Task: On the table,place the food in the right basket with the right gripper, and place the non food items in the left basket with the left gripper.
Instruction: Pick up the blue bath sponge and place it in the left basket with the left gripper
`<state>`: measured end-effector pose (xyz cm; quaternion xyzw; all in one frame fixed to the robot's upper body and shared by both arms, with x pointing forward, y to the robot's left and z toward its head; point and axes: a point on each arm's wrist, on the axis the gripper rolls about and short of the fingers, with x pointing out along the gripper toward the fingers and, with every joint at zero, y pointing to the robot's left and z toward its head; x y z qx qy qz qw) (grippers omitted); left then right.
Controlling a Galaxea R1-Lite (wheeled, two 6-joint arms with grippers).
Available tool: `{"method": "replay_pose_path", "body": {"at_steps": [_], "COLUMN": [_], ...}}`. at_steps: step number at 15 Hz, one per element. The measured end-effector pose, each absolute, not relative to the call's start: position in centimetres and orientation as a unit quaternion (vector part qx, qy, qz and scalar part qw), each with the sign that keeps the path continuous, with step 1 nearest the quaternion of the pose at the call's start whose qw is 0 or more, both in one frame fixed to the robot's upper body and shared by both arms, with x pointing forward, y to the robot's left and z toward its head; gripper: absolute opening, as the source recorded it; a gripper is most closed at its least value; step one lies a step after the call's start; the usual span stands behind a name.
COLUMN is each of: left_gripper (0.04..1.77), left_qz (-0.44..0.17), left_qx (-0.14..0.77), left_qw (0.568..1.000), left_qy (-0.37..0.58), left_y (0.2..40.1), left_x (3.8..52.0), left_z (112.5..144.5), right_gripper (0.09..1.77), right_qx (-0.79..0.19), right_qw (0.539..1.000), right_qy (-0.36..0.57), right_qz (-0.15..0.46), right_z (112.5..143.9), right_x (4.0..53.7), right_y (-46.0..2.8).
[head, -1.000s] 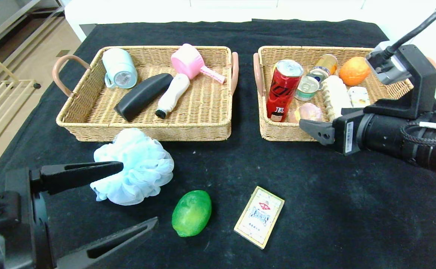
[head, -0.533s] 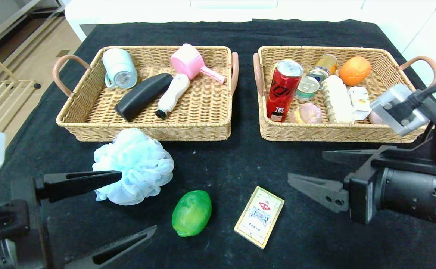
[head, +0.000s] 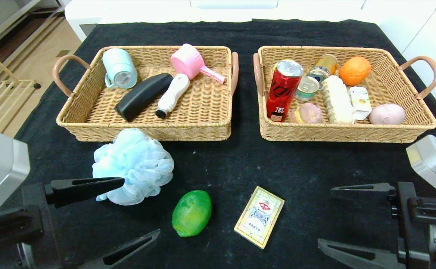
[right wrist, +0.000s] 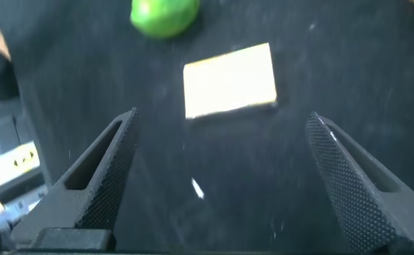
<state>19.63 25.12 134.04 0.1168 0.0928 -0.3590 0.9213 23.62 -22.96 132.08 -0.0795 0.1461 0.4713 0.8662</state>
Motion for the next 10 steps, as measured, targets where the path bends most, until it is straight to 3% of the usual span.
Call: {"method": "replay_pose_path", "body": {"at_steps": [5,10], "left_gripper": [1.72,1.72], "left_qz": [-0.318,-0.254], "left_qx": [0.134,0.149], "left_qw": [0.927,0.939], "left_qy": [0.143,0.178], "left_y": [25.4,25.7], "left_x": [19.9,21.0], "left_z": [134.3,137.2], "right_gripper": [1.7,1.7], "right_qx": [-0.081,-0.078], "right_qw": [0.877,0.881], "right_qy": [0.1,0.102], "right_qz": [0.463,0.455], "right_z": [130.1,129.0], "right_x": [23.0,22.9], "right_y": [-23.9,-24.3]}}
